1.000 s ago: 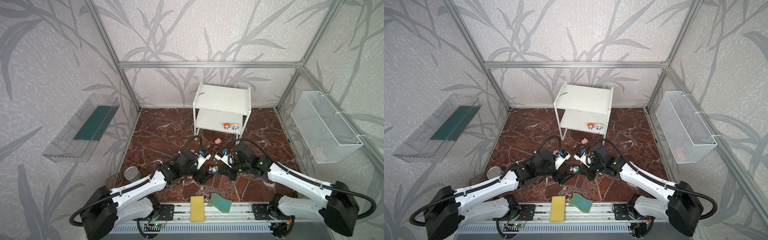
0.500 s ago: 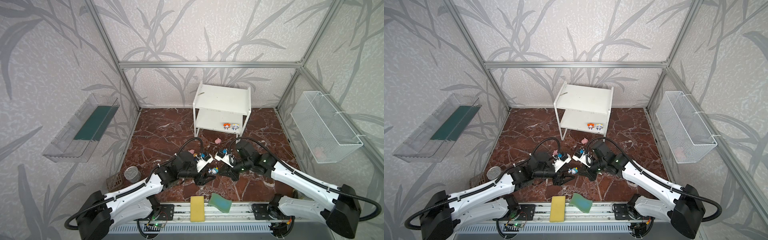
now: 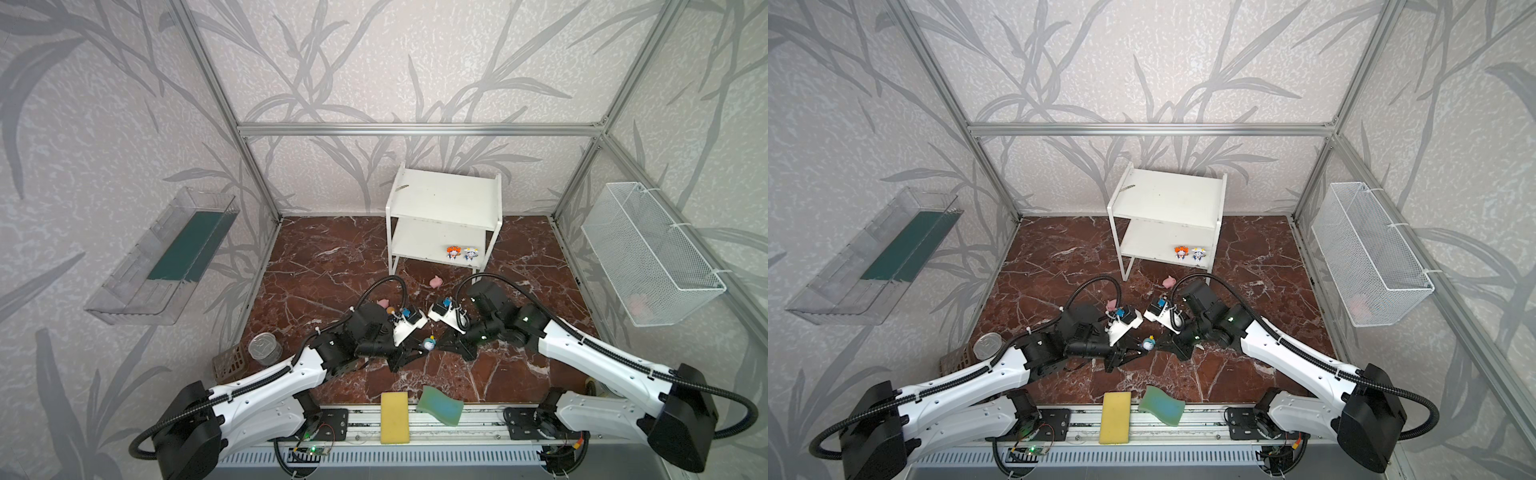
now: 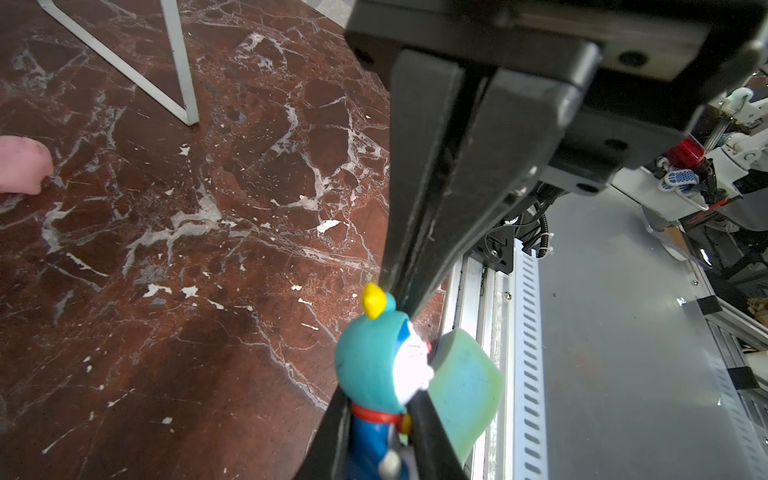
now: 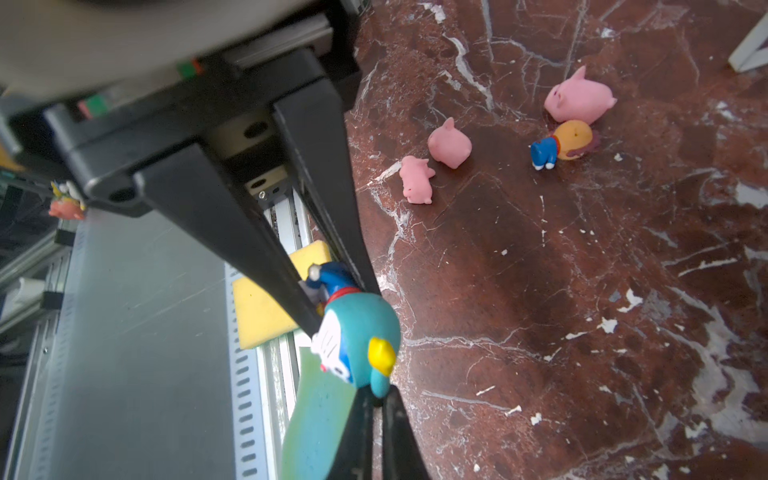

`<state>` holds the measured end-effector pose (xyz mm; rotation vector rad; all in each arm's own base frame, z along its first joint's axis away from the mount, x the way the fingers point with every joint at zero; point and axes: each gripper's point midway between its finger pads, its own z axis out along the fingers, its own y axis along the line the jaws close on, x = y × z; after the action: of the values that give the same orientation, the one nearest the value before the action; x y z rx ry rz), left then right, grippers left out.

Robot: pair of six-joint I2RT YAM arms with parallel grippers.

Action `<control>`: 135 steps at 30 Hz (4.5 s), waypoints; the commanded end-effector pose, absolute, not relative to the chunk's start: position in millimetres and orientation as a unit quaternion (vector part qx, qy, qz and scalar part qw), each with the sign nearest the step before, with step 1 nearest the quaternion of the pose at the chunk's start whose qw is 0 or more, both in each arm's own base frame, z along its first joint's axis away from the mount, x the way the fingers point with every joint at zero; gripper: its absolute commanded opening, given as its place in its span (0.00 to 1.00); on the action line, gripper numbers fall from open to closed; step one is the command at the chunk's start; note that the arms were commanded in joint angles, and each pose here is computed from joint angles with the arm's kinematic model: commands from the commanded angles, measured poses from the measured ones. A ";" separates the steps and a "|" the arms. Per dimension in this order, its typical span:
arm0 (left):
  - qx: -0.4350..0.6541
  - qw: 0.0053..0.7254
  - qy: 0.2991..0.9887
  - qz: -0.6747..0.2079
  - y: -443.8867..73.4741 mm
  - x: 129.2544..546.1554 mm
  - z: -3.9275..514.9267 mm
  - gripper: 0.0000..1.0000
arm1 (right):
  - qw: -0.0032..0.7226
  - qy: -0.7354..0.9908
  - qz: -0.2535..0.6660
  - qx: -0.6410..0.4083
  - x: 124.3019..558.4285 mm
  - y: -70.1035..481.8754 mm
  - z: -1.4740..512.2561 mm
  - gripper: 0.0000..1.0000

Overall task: Place and organize the plastic toys onto the shelf
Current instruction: 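Carry the teal figurine toward the left gripper while the left gripper approaches, then close the left gripper on the teal figurine held by the right gripper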

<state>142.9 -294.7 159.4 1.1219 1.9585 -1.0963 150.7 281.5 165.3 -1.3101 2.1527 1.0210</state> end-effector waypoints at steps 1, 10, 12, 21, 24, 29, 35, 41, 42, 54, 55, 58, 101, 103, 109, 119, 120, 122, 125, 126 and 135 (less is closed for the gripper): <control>0.420 0.349 0.731 -0.410 -294.1 149.5 170.9 0.17 | 0.244 0.772 0.391 -0.437 165.6 286.1 183.5 0.34; 0.363 0.458 0.698 -0.415 -282.0 165.9 200.9 0.16 | 0.305 0.743 0.488 -0.341 171.5 281.8 202.8 0.58; 0.351 0.470 0.689 -0.425 -282.0 167.1 206.5 0.16 | 0.304 0.739 0.501 -0.333 172.9 285.1 204.9 0.58; 0.324 0.487 0.670 -0.457 -283.8 168.0 217.7 0.17 | 0.322 0.710 0.557 -0.285 188.8 300.3 221.1 0.59; 0.320 0.492 0.667 -0.460 -282.8 168.2 219.8 0.17 | 0.316 0.708 0.569 -0.273 193.6 307.3 218.4 0.58; 0.315 0.497 0.663 -0.462 -282.0 168.5 221.9 0.17 | 0.323 0.695 0.585 -0.264 198.2 317.8 223.2 0.51; 0.307 0.507 0.662 -0.459 -278.8 171.0 224.9 0.17 | 0.309 0.682 0.608 -0.264 193.9 329.4 225.4 0.42; 0.300 0.515 0.661 -0.456 -276.4 172.7 227.8 0.17 | 0.313 0.657 0.629 -0.274 187.6 339.3 234.8 0.39; 0.300 0.514 0.662 -0.455 -276.4 173.0 226.4 0.17 | 0.314 0.654 0.631 -0.277 186.2 340.6 236.2 0.39; 0.277 0.534 0.668 -0.438 -266.6 179.8 227.0 0.17 | 0.319 0.635 0.644 -0.284 182.8 346.1 244.8 0.40; 0.276 0.536 0.667 -0.438 -266.0 179.8 227.6 0.17 | 0.318 0.633 0.646 -0.284 182.9 347.2 245.2 0.39; 0.275 0.538 0.665 -0.439 -265.0 179.5 229.5 0.17 | 0.316 0.636 0.644 -0.284 184.6 349.6 243.2 0.32; 0.398 0.349 0.692 -0.491 -285.7 141.4 249.0 0.50 | 0.335 0.621 0.507 -0.495 123.8 294.2 204.9 0.14; 0.402 0.335 0.691 -0.498 -288.5 138.4 247.0 0.50 | 0.331 0.623 0.507 -0.496 124.5 295.1 203.5 0.14; 0.409 0.306 0.703 -0.495 -294.5 137.4 233.3 0.47 | 0.326 0.623 0.508 -0.497 125.7 297.6 205.8 0.14; 0.415 0.298 0.713 -0.480 -297.5 139.4 221.9 0.38 | 0.329 0.626 0.506 -0.495 127.9 298.1 209.6 0.14; 0.415 0.299 0.715 -0.477 -297.5 140.1 221.3 0.38 | 0.328 0.626 0.506 -0.495 127.5 298.2 209.4 0.14; 0.414 0.304 0.716 -0.473 -296.7 142.0 221.2 0.36 | 0.328 0.626 0.506 -0.494 127.5 298.4 210.0 0.14; 0.413 0.313 0.716 -0.468 -296.0 144.1 223.3 0.32 | 0.326 0.624 0.507 -0.497 126.2 299.5 209.9 0.14; 0.413 0.316 0.715 -0.467 -295.8 144.9 224.2 0.31 | 0.326 0.624 0.507 -0.498 125.7 300.1 209.8 0.14; 0.414 0.317 0.715 -0.466 -298.5 147.7 224.1 0.27 | 0.322 0.624 0.505 -0.502 122.7 303.6 207.8 0.14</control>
<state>140.0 -295.4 210.4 1.0902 1.9298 -1.2566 125.5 298.2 192.9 -1.2911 1.6922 1.3133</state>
